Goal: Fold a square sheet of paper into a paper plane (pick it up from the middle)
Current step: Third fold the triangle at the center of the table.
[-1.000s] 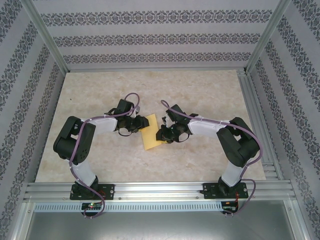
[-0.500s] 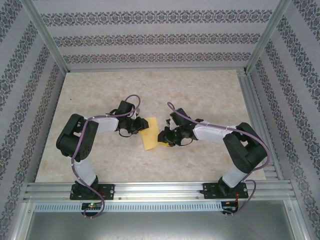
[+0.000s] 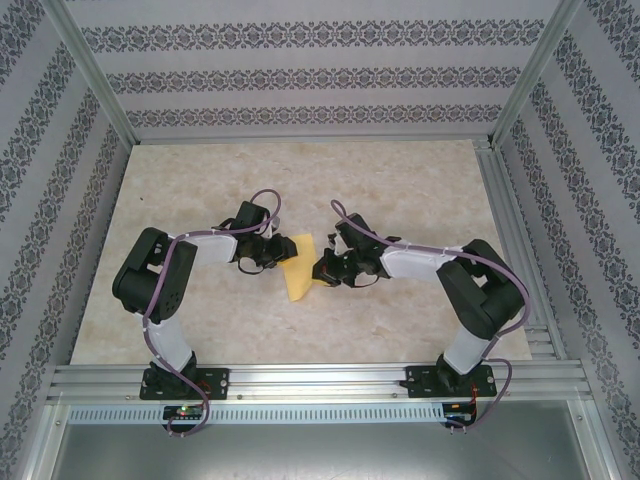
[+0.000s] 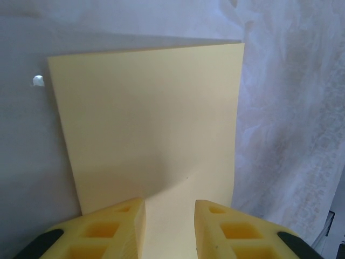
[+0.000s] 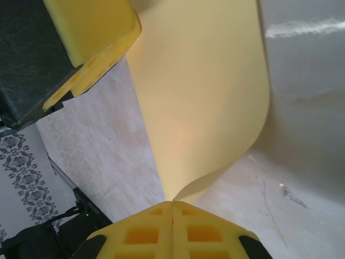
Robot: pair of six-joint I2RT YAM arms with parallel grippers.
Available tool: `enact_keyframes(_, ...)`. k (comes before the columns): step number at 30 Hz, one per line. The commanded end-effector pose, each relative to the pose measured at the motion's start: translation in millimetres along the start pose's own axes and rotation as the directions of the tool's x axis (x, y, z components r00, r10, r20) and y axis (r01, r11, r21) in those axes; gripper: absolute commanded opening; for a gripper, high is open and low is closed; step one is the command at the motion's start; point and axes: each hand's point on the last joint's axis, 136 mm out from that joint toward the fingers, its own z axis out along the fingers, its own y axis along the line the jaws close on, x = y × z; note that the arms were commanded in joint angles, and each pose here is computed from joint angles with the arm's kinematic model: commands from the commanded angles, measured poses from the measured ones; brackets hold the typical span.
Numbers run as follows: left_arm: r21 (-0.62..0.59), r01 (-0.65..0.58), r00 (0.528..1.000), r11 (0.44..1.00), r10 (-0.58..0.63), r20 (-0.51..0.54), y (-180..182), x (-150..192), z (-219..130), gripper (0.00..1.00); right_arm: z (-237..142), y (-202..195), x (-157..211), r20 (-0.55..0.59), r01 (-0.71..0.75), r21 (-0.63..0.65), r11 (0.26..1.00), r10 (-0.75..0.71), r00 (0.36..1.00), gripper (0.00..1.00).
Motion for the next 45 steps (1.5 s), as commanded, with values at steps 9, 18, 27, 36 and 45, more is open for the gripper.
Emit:
enact_keyframes(9, 0.02, -0.051, 0.999, 0.999, 0.051, 0.014, -13, -6, 3, 0.31, 22, 43, -24, 0.038, 0.147, -0.06, 0.987, -0.145, 0.989, 0.0)
enact_keyframes(18, 0.028, -0.061, 0.996, 0.998, 0.058, 0.074, -28, -15, -14, 0.32, 39, 39, -29, 0.019, 0.186, -0.026, 0.982, -0.185, 0.983, 0.0)
enact_keyframes(27, -0.037, -0.031, 0.987, 0.999, 0.036, 0.156, -17, -20, -30, 0.32, 46, 40, -29, 0.014, 0.221, -0.034, 0.975, -0.22, 0.975, 0.0)
enact_keyframes(36, -0.085, -0.006, 0.989, 0.996, 0.018, 0.149, -1, -19, -22, 0.29, 56, 38, -26, -0.02, 0.26, -0.02, 0.965, -0.261, 0.965, 0.0)
enact_keyframes(45, -0.096, 0.004, 0.993, 0.995, 0.007, 0.12, 6, -19, -9, 0.28, 58, 29, -35, 0.009, 0.249, 0.026, 0.968, -0.25, 0.968, 0.0)
